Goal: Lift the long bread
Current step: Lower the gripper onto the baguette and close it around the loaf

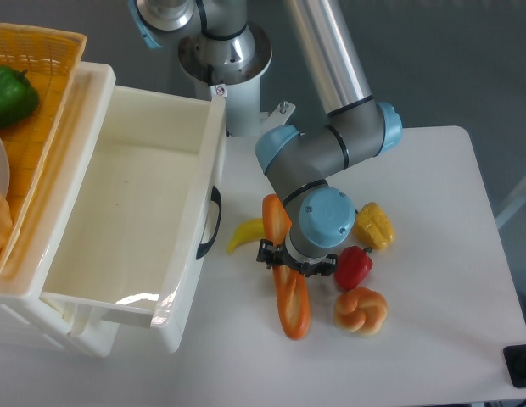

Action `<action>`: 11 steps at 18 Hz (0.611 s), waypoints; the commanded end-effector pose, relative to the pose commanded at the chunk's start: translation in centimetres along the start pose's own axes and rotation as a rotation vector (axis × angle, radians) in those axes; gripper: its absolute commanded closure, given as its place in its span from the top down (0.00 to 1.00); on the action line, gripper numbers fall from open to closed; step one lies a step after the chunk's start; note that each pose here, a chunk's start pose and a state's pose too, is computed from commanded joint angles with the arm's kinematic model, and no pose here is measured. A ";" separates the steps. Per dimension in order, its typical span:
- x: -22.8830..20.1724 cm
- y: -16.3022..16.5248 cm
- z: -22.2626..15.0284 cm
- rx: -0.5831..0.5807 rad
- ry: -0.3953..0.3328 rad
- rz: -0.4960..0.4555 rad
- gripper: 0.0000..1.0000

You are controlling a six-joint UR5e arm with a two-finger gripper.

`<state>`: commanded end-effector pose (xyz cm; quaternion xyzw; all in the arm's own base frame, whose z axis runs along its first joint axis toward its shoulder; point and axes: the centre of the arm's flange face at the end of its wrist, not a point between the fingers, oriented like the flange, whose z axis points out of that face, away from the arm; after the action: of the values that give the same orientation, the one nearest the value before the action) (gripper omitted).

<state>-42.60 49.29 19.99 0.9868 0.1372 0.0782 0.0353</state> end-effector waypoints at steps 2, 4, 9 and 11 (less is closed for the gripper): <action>-0.3 -0.3 -1.1 0.015 -0.015 0.007 0.12; -0.4 -0.5 -2.1 0.032 -0.026 0.012 0.08; -0.8 -1.4 -5.1 0.074 -0.060 0.019 0.07; -0.8 -1.5 -6.1 0.087 -0.070 0.020 0.07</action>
<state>-44.74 50.75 25.70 0.9909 0.1291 0.0379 -0.0038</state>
